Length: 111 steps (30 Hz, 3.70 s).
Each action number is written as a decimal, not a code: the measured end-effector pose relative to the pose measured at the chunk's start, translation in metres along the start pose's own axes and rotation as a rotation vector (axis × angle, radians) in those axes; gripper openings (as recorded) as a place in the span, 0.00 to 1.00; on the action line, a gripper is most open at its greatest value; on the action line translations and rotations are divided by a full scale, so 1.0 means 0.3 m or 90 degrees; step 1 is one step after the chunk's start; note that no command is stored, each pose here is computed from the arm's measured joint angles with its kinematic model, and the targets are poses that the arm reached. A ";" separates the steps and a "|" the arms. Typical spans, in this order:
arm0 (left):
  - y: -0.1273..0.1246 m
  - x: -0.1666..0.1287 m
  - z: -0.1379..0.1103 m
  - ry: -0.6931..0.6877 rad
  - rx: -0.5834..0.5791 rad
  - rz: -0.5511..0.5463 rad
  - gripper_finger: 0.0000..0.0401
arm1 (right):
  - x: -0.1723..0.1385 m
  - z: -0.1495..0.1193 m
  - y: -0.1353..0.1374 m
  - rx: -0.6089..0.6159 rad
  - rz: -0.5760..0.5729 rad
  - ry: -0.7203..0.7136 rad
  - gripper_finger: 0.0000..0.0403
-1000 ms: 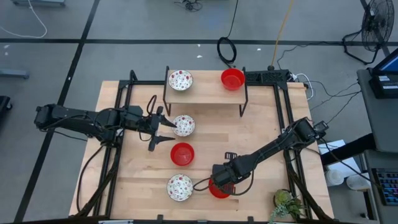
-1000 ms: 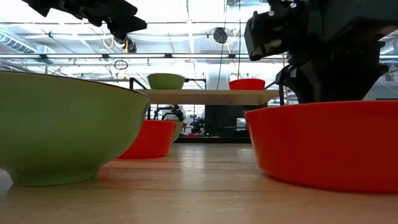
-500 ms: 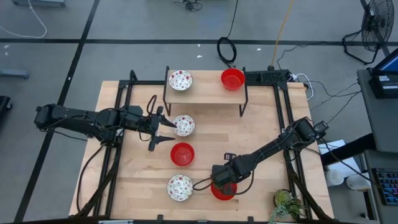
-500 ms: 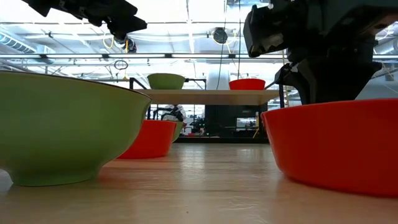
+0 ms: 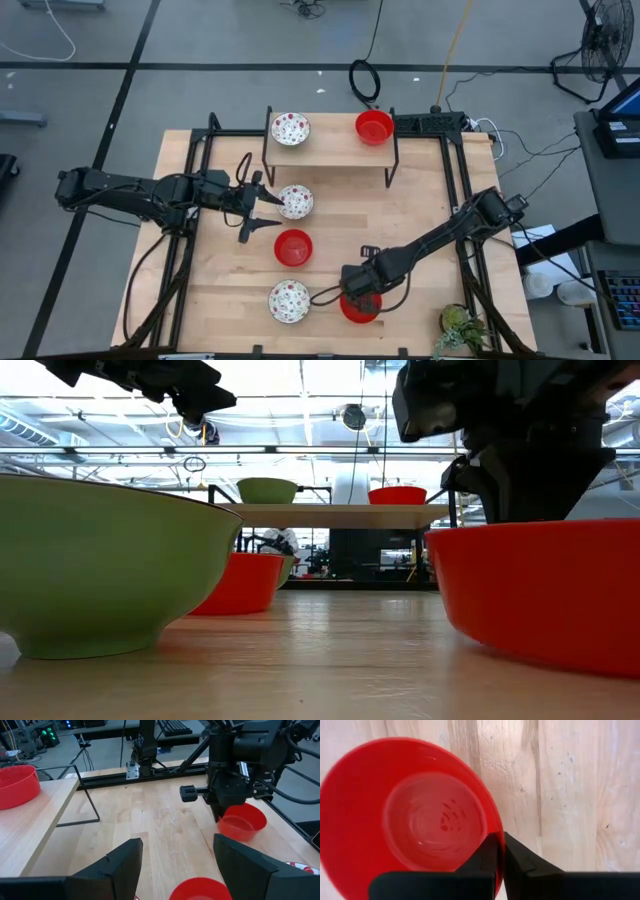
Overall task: Pick & Place Mini bowls
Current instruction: Stack the bottom red bowl on the red bowl on the shelf
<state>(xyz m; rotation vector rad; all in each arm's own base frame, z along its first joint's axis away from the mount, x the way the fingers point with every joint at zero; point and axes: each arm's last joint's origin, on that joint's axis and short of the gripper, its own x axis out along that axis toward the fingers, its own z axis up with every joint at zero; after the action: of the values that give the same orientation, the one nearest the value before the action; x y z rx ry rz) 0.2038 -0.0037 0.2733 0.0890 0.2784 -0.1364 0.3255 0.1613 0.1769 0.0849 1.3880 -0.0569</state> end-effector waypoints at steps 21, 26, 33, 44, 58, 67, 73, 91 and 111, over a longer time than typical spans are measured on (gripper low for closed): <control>0.000 0.000 0.001 0.000 0.001 0.000 0.61 | -0.233 -0.005 -0.059 0.000 0.058 -0.117 0.01; 0.000 0.000 0.001 0.000 0.001 0.000 0.61 | -0.280 -0.002 -0.090 0.000 0.066 -0.145 0.01; 0.000 0.000 0.001 0.000 0.001 0.000 0.61 | -0.340 0.003 -0.144 0.004 0.071 -0.179 0.01; 0.000 0.000 0.001 0.000 0.001 0.000 0.61 | -0.442 0.008 -0.263 0.012 0.065 -0.246 0.00; 0.000 0.000 0.001 0.000 0.000 0.000 0.61 | -0.503 0.028 -0.472 0.065 0.012 -0.291 0.00; 0.000 0.000 0.001 0.000 0.000 0.000 0.61 | -0.531 0.025 -0.602 0.107 -0.028 -0.310 0.00; 0.000 0.000 0.001 -0.001 0.000 0.000 0.61 | -0.554 0.017 -0.691 0.146 -0.055 -0.333 0.00; 0.000 0.000 0.004 -0.006 0.020 0.001 0.61 | -0.700 0.018 -0.977 0.236 -0.187 -0.597 0.00; 0.020 -0.003 0.032 -0.041 0.133 0.124 0.61 | -1.131 0.074 -1.268 0.209 -0.230 -0.796 0.00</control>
<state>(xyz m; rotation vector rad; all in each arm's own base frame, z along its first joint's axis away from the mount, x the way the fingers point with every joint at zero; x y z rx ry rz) 0.2063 0.0015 0.2830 0.3182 0.1891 0.0253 0.2516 -0.2229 0.5043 0.0512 0.1183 -0.5454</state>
